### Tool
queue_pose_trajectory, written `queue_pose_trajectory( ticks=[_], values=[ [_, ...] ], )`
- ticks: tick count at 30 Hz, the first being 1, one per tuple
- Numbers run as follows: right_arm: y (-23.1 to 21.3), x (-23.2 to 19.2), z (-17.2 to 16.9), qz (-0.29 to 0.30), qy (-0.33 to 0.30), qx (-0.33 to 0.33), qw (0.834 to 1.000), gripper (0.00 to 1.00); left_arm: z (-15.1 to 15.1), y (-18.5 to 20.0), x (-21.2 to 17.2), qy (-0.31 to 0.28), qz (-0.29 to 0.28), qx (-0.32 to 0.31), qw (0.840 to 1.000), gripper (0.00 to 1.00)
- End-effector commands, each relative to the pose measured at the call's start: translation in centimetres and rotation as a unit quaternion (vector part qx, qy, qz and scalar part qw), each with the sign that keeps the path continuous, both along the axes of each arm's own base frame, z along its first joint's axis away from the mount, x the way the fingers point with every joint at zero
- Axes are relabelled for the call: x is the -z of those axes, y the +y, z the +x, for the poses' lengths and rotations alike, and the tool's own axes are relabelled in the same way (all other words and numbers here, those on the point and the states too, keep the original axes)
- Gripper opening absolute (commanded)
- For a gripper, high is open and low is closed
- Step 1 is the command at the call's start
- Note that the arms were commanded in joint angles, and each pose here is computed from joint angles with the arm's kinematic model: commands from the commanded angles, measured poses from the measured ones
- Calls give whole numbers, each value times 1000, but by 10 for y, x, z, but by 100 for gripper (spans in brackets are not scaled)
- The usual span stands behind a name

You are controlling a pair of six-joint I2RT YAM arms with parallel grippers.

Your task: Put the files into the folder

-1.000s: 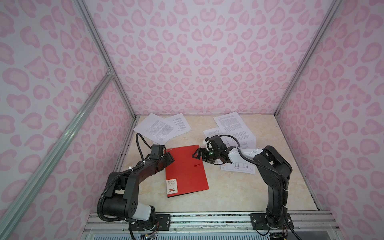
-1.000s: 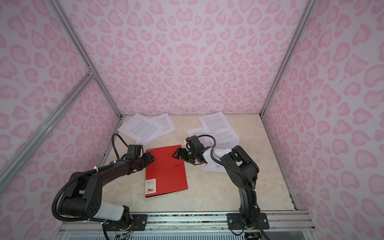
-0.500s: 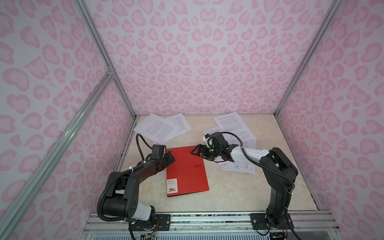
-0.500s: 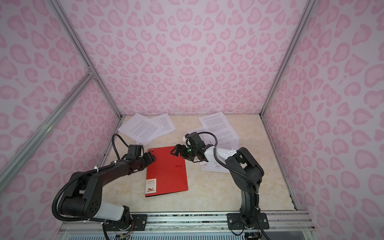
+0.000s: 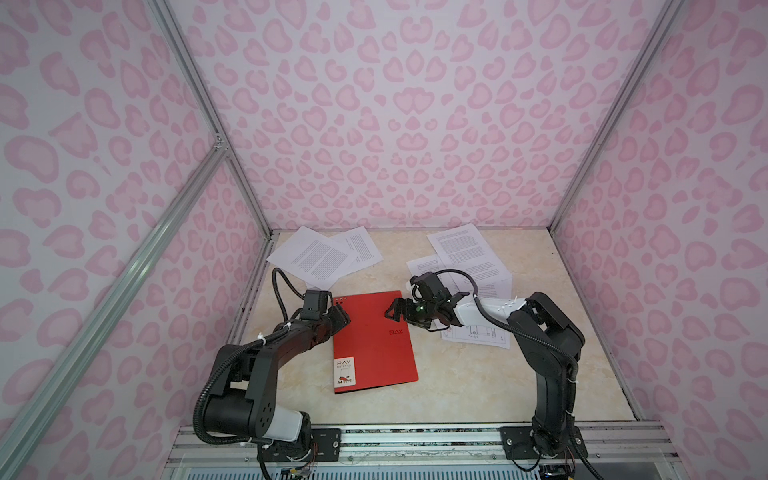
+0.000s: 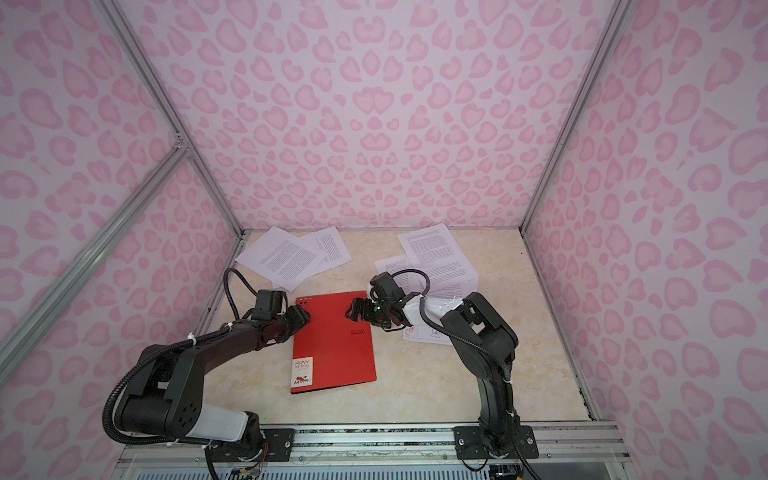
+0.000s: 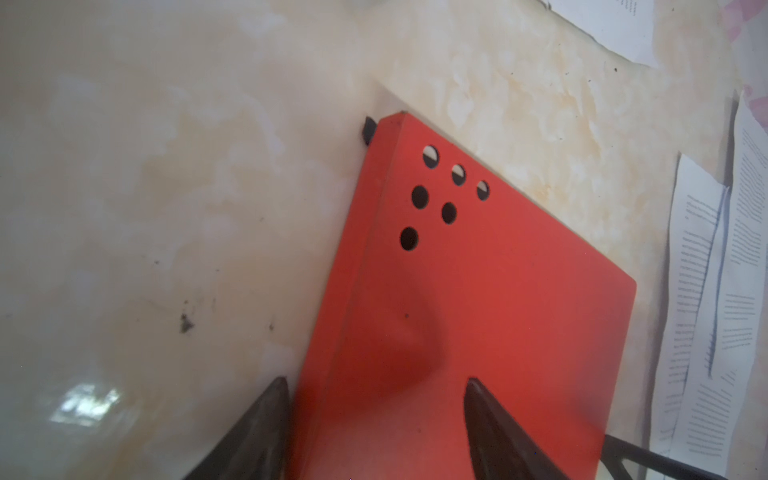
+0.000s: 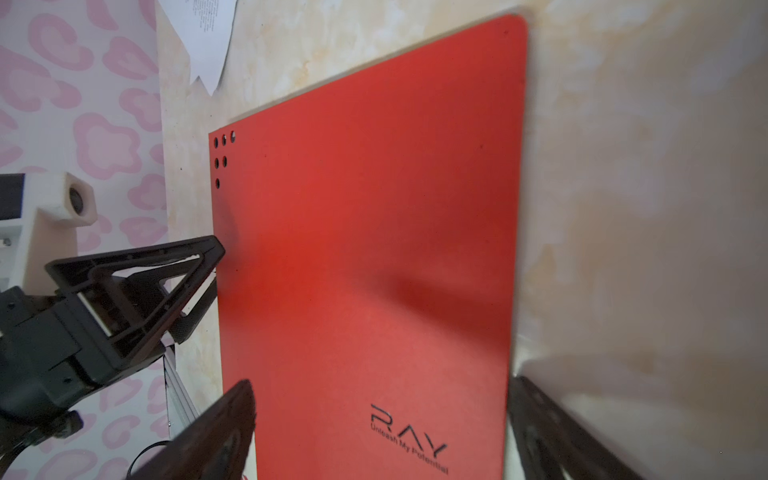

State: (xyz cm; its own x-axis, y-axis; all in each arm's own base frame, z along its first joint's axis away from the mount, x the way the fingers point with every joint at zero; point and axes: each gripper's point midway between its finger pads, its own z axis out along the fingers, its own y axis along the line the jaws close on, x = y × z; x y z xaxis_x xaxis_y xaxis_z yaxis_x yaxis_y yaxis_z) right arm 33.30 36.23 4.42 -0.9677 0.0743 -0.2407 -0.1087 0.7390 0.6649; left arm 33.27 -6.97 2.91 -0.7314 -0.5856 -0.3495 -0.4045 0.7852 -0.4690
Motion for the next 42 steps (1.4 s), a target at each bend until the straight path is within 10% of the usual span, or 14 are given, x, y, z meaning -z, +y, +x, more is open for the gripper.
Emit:
queue_pose_trajectory(
  ticks=[1,16,34,42],
  values=[
    [1,12,-10,10,42,7,999,97,-18,-1,15,44,-6,-4,999,68],
    [27,-58,3,138,38,11,990,97,-19,-5,17,45,-3,-10,999,68],
    [0,-48,-4,-54,-20,25,998,96,-16,-8,14,41,2,-18,999,68],
    [18,-66,-6,47,-24,25,998,96,-14,-23,19,41,-20,-7,999,68]
  ],
)
